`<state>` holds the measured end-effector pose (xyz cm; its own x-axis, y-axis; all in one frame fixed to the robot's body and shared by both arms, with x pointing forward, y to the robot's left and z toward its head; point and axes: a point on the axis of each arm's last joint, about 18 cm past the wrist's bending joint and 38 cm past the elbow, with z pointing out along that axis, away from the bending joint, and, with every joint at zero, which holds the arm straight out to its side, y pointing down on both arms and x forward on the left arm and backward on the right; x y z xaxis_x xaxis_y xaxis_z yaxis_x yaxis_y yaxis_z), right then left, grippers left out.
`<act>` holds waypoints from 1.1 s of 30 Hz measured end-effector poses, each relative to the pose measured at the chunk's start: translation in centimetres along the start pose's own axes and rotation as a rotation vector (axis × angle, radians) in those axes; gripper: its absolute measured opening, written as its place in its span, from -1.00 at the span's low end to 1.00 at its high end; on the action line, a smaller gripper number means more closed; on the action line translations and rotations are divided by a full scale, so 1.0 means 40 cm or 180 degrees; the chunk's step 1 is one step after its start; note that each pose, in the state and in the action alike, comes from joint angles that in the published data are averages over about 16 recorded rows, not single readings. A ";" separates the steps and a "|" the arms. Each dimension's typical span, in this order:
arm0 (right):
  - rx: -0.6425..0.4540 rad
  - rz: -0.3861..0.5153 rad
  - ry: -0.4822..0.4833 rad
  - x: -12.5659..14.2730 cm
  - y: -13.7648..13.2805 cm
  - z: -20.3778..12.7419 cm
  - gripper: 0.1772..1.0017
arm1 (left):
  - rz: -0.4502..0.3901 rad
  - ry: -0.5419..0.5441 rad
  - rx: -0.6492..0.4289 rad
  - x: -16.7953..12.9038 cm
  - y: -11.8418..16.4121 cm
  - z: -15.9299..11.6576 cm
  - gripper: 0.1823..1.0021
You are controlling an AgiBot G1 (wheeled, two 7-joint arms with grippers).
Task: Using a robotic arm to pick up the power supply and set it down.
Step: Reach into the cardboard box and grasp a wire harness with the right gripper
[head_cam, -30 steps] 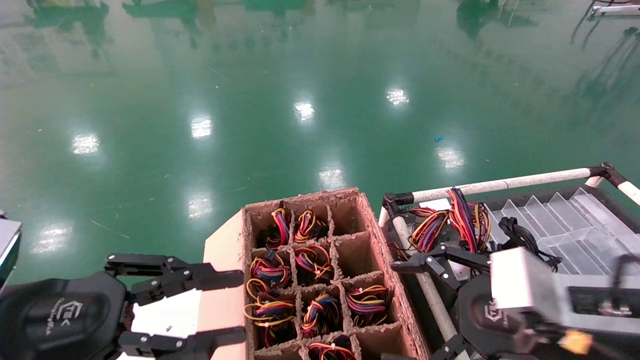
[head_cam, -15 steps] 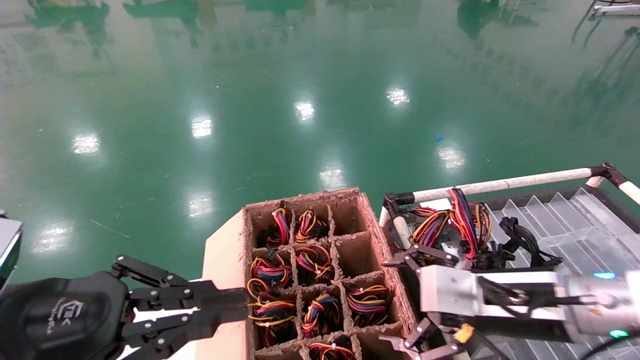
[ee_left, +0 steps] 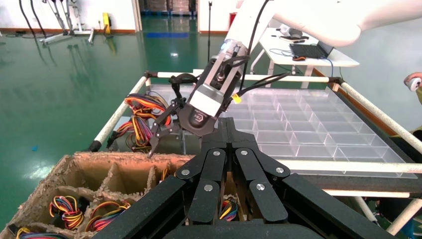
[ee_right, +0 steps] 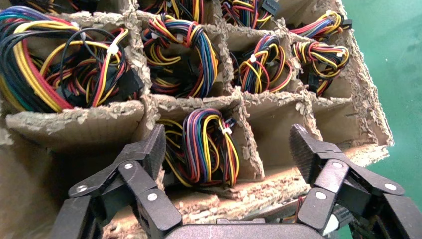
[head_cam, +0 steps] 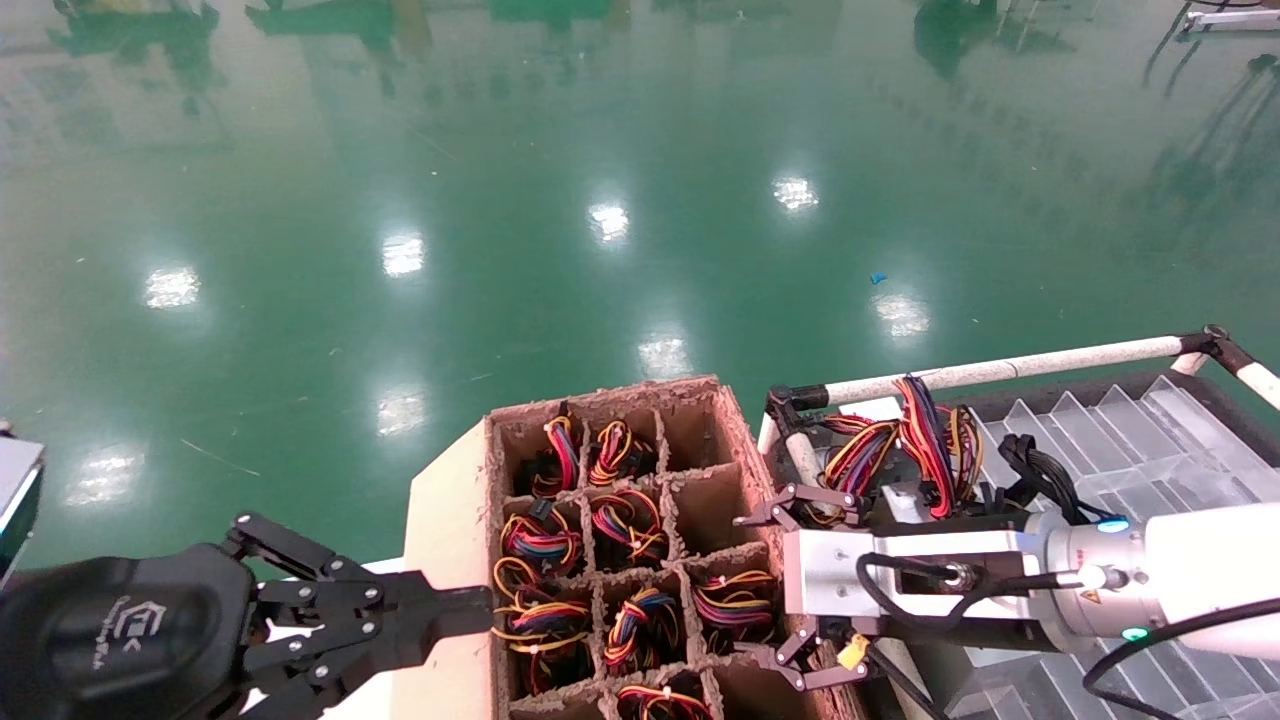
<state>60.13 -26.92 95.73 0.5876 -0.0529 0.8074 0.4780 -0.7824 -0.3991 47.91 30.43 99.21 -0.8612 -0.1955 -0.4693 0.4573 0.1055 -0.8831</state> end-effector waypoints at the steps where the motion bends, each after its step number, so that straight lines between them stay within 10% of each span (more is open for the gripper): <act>1: -0.0013 -0.0008 -0.0001 0.001 0.000 0.003 0.81 | 0.0000 0.0000 0.0000 0.000 0.000 0.000 -0.97; 20: -0.0182 -0.0046 -0.0052 -0.008 0.016 0.034 -0.09 | 0.0000 0.0000 0.0000 0.000 0.000 0.000 -0.76; 33: -0.0197 -0.0026 -0.0096 -0.013 0.018 0.030 -0.70 | 0.0000 0.0000 0.0000 0.000 0.000 0.000 -0.15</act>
<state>60.93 -26.71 94.51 0.6036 -0.0284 0.7968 0.4421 -0.8197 -0.3642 47.91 30.43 99.21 -0.8612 -0.1955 -0.4693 0.4573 0.1055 -0.8831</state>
